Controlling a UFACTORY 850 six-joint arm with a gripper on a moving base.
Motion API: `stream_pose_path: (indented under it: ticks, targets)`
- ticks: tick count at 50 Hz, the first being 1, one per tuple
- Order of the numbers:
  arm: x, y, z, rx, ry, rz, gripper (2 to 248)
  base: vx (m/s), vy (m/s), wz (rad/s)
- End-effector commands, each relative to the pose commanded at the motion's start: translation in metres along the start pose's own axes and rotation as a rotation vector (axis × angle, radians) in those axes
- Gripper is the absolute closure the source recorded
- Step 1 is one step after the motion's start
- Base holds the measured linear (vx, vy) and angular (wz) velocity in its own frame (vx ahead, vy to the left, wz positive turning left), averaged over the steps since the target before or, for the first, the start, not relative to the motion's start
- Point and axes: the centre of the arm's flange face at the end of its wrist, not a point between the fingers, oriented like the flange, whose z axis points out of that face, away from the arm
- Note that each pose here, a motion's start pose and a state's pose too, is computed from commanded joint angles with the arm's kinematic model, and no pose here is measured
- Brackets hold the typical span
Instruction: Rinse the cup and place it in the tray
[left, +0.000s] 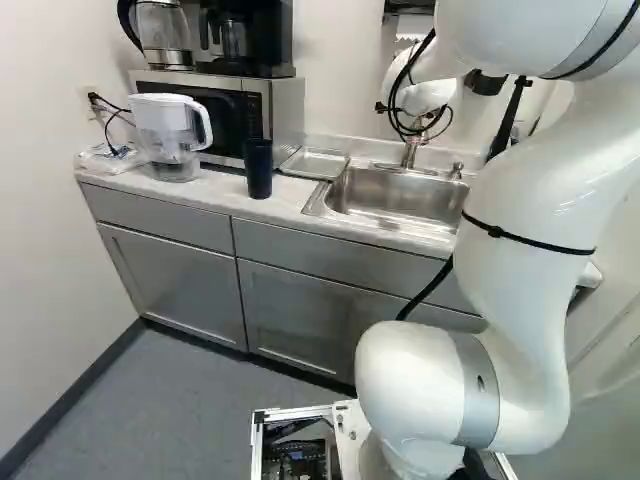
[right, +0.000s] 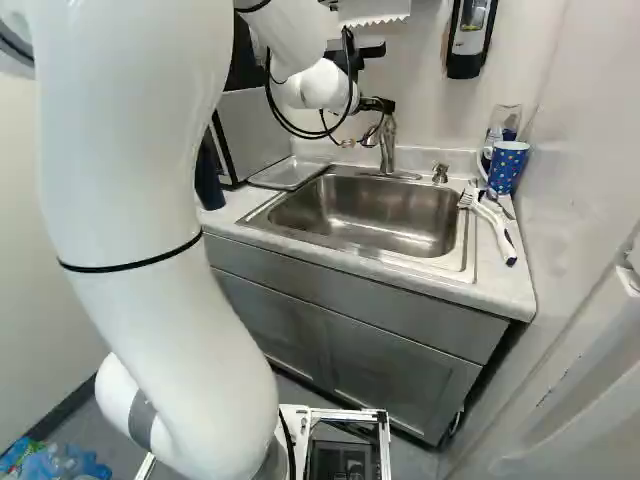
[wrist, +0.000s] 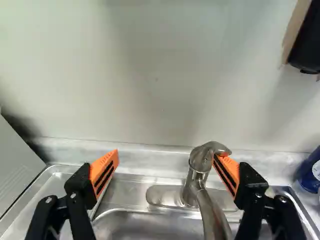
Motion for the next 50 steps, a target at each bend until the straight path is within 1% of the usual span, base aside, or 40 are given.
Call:
stream_pose_path:
  ticks: [13, 24, 31, 50]
  targets:
    - [0.006, -0.002, 0.015, 0.002, 0.042, -0.001, 3, 0.000, 0.000, 0.000]
    - [0.006, -0.002, 0.014, 0.003, 0.041, -0.001, 3, 0.000, 0.000, 0.000]
    - [0.004, -0.004, 0.005, 0.007, 0.039, -0.002, 3, 0.000, 0.000, 0.000]
    - [-0.003, -0.016, -0.031, 0.028, 0.031, -0.007, 3, 0.000, 0.000, 0.000]
